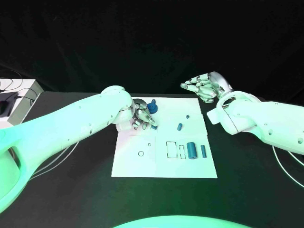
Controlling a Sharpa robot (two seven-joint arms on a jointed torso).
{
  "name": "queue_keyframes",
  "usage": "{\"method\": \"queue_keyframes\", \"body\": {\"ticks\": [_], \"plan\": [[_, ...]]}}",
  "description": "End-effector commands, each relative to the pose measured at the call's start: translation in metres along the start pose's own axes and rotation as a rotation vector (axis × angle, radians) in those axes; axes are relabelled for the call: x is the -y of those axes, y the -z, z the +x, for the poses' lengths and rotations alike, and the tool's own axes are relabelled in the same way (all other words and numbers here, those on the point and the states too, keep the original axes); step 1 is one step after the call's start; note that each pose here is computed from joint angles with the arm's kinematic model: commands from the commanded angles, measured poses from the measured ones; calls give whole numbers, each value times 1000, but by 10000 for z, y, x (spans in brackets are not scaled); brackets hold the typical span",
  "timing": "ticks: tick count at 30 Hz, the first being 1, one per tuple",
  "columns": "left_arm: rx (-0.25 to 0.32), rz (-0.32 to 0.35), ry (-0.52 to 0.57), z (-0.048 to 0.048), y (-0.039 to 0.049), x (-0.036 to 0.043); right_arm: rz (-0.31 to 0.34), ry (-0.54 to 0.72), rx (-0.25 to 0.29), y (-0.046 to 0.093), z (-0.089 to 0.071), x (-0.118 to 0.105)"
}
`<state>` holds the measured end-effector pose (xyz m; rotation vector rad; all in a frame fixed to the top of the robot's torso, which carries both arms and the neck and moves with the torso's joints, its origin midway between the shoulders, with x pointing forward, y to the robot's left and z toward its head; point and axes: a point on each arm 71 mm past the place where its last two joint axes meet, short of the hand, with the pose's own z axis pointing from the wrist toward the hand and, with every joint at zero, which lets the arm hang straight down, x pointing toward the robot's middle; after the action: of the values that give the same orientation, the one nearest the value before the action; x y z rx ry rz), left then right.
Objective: Assemble the parts on the task board
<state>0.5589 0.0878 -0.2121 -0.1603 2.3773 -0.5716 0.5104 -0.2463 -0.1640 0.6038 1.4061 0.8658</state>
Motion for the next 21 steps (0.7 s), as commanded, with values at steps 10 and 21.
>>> {"method": "queue_keyframes", "body": {"ticks": [10,21], "plan": [[25,36,54,5,24,17,-15,8,-7,-2,3,-11],[50,22,156,-39,172,-139,-10,12,3,0,-36,18]]}}
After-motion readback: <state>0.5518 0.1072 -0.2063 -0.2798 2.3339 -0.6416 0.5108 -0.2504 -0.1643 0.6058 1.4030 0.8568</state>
